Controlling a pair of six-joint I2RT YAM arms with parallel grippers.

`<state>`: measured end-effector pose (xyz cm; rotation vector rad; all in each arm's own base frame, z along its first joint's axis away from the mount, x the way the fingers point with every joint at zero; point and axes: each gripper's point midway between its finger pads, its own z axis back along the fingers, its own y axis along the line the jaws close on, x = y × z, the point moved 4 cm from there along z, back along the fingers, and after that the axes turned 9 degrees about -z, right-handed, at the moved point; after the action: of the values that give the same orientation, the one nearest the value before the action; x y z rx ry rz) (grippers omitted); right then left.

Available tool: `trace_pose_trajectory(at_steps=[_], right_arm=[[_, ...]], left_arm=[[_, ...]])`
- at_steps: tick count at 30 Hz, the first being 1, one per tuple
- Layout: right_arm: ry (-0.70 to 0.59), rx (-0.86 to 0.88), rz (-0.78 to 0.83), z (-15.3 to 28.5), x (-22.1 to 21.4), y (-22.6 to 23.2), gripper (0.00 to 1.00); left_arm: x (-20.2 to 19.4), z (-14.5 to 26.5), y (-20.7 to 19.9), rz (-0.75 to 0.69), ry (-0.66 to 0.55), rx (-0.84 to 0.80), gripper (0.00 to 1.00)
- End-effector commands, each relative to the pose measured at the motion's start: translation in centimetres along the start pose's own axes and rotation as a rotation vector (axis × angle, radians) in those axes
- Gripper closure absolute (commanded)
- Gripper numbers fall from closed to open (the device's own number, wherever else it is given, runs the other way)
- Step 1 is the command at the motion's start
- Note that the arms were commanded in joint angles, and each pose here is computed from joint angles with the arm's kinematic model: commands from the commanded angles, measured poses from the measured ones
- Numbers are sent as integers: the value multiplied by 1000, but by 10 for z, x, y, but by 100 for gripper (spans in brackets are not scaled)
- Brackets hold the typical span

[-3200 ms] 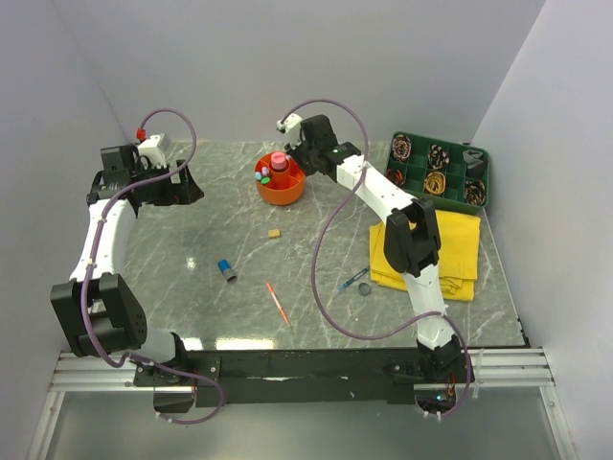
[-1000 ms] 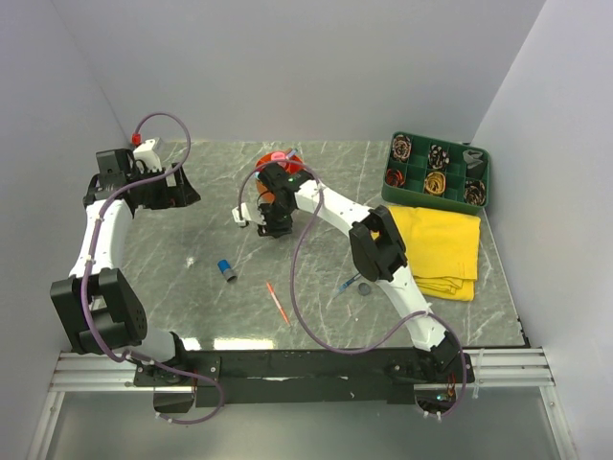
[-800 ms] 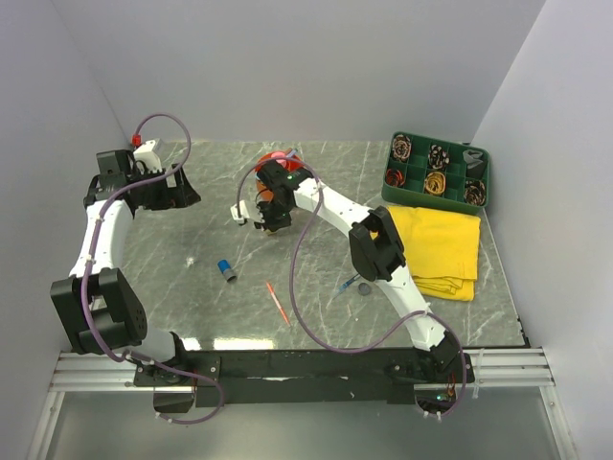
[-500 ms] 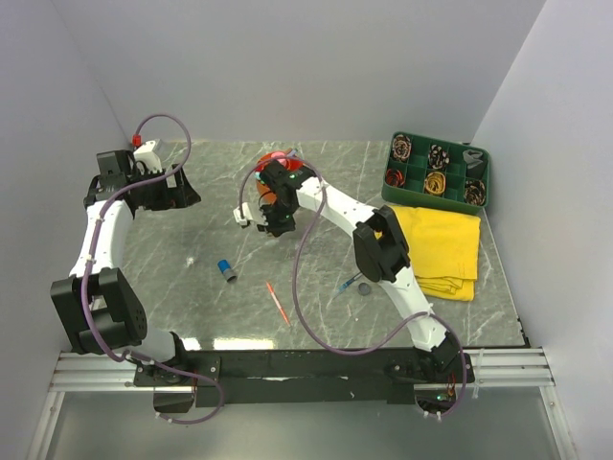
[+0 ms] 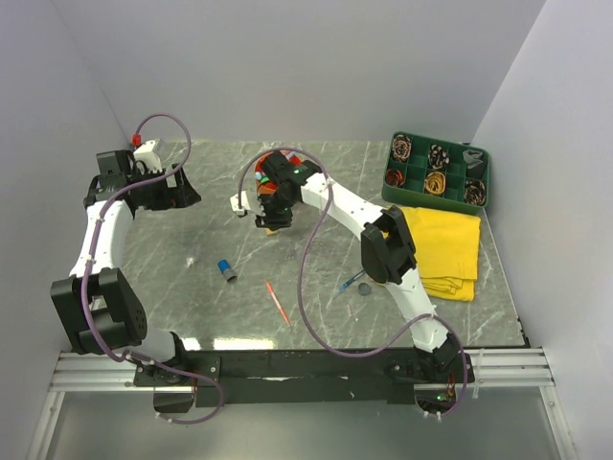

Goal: Sort the stationery into containers
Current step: Pick up the stationery from the center of the board.

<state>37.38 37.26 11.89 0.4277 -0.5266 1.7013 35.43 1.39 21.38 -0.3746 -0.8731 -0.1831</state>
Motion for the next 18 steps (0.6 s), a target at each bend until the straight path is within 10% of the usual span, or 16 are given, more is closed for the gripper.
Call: trace_pose_trajectory(at_steps=[1, 18], right_arm=[[4, -29, 27, -11, 0, -16, 55], [75, -12, 42, -47, -25, -21, 47]], left_arm=[[4, 7, -3, -18, -37, 0, 0], [-10, 6, 3, 10, -19, 0, 1]])
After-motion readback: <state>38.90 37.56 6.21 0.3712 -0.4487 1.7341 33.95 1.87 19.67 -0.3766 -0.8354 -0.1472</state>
